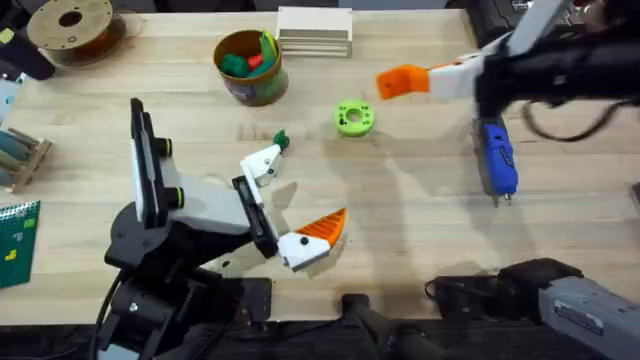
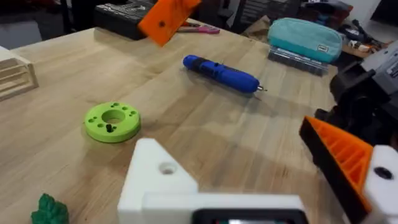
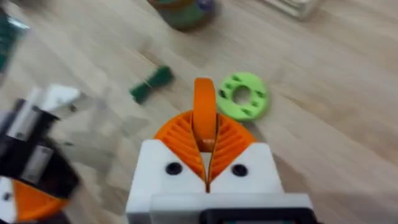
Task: Pick up the gripper from the table and insert it into the empty holder that is missing its gripper. Then pick up a screw, insert it into the mounting hole, and use the screwdriver to tighten it. Finally, clean up the table by picking up the vegetable and placing it into the bucket.
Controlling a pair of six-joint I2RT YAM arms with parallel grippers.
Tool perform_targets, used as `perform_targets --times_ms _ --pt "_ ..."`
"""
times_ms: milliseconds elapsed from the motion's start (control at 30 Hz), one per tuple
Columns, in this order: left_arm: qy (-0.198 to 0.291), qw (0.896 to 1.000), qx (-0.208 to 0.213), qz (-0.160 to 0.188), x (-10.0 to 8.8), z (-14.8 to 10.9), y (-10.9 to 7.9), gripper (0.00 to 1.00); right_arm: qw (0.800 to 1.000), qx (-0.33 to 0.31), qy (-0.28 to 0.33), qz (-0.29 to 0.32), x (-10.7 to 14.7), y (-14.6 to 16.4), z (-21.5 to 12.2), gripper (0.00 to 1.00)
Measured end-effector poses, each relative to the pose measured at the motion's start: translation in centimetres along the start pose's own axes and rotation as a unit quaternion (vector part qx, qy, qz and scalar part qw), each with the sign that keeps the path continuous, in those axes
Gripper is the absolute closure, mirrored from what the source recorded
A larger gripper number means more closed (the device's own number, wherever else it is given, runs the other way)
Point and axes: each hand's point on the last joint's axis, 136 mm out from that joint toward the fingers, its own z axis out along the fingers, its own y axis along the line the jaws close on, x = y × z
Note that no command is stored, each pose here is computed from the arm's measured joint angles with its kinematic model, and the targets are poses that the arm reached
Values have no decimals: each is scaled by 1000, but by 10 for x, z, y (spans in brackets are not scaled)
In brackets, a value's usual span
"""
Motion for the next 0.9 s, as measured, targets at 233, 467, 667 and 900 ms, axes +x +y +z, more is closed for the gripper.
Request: perform_targets --times_ms 233,467,667,900 --pt "0 1000 0 0 0 0 0 14 960 -178 2 217 45 22 64 982" --pt "0 1000 0 0 0 0 0 13 898 -302 86 307 59 78 79 982" --pt "0 1000 0 0 0 0 0 14 852 -379 149 328 70 110 92 982" --pt "-1 1000 -5 1 -1 0 2 14 817 -417 176 358 68 114 94 982"
